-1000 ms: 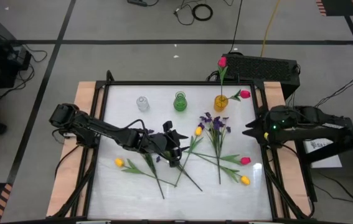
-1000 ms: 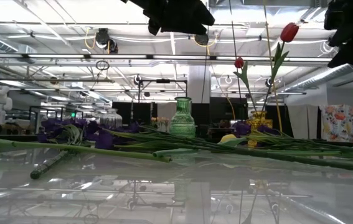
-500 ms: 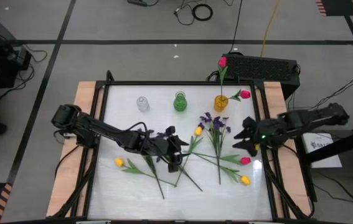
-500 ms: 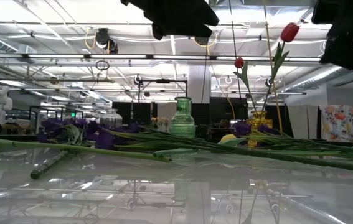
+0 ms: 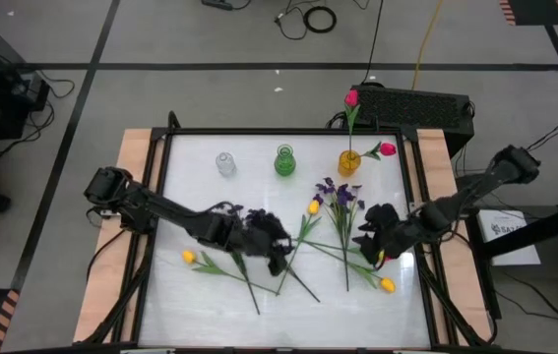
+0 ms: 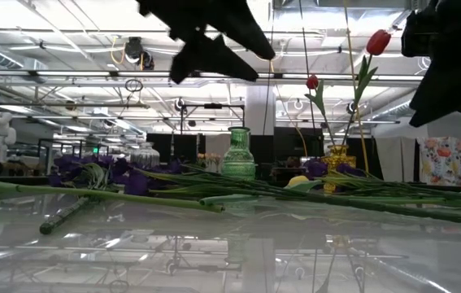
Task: Sort flowers into vase by color
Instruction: Put the middle purple flowers into the green vase
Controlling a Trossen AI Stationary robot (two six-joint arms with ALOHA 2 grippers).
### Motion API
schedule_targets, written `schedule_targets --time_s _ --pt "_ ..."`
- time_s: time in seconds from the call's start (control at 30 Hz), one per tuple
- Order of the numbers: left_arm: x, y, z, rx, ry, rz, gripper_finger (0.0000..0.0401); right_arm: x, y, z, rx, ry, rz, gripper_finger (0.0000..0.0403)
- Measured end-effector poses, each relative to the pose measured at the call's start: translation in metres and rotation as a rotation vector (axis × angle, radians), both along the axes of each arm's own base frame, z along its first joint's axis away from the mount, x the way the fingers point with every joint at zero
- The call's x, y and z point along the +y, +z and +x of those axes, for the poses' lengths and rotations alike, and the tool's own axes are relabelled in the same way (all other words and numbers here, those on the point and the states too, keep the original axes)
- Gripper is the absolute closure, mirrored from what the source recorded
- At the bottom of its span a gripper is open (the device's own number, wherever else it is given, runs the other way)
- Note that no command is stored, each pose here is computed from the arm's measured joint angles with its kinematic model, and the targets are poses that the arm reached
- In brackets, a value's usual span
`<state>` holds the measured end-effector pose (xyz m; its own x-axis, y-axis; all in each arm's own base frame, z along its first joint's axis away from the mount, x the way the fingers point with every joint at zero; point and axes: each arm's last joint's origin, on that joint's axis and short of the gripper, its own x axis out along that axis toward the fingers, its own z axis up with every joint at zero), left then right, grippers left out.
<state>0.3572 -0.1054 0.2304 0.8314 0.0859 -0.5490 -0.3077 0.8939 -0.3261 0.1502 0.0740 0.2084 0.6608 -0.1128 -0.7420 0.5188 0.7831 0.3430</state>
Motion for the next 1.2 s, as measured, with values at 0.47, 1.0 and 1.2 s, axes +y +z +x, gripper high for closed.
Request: schedule_targets --time_s 0.47,1.0,1.2 --pt "-0.075 -0.026 -0.042 0.129 0.083 -0.058 0.0253 0.057 -0.023 0.081 -0.411 0.202 0.001 0.0202" --pt "-0.094 -0.064 -0.051 0.275 0.041 0.02 0.0254 0.065 -0.034 0.19 -0.094 0.133 -0.253 0.0202" --pt "-0.108 -0.065 -0.066 0.291 0.045 0.049 0.0254 0.049 -0.049 0.227 -0.041 0.187 -0.228 0.0186"
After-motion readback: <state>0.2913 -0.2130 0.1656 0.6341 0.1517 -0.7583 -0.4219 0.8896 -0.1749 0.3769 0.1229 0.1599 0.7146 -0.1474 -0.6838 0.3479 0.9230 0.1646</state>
